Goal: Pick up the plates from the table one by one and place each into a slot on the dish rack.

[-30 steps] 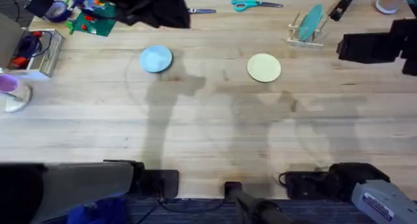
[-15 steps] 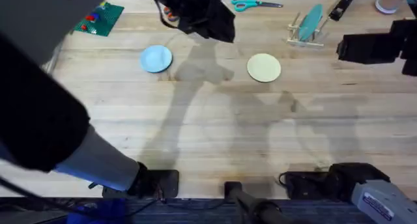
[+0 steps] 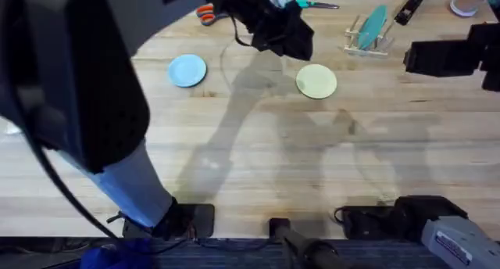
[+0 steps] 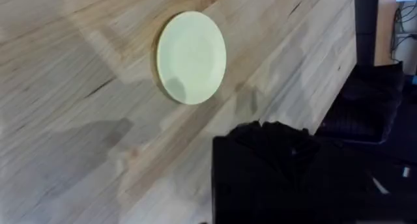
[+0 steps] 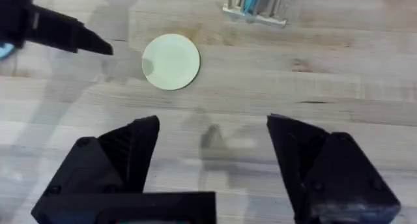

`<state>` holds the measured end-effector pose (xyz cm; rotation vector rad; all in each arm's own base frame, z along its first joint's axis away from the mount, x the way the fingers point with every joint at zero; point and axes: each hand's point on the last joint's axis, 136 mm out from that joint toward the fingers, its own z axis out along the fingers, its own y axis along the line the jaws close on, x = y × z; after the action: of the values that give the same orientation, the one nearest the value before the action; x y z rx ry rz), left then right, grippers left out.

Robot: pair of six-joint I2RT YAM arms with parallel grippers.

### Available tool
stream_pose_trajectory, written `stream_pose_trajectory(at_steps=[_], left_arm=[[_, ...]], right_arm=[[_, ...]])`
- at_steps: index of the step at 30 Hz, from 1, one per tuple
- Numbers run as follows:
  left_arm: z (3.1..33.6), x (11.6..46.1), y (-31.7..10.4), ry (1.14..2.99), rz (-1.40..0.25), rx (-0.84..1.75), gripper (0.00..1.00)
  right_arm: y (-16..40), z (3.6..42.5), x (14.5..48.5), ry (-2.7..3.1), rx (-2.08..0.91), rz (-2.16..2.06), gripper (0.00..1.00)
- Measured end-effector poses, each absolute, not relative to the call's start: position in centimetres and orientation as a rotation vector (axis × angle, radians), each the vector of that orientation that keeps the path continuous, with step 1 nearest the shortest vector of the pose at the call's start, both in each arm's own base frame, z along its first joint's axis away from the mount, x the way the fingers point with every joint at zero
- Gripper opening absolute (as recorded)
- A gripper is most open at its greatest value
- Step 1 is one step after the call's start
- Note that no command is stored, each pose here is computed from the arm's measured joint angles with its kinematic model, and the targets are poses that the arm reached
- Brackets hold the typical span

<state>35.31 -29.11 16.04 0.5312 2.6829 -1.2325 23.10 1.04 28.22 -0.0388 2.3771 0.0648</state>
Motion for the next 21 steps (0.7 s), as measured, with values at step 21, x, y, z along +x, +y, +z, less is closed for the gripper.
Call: stream_pose_trajectory(at_steps=[21], left_arm=[[10.4, 36.0, -31.7, 2.808, -1.254, 0.410, 0.040]], right_arm=[[1.0, 28.2, 23.1, 2.377, -0.039, 0.065, 0.995]])
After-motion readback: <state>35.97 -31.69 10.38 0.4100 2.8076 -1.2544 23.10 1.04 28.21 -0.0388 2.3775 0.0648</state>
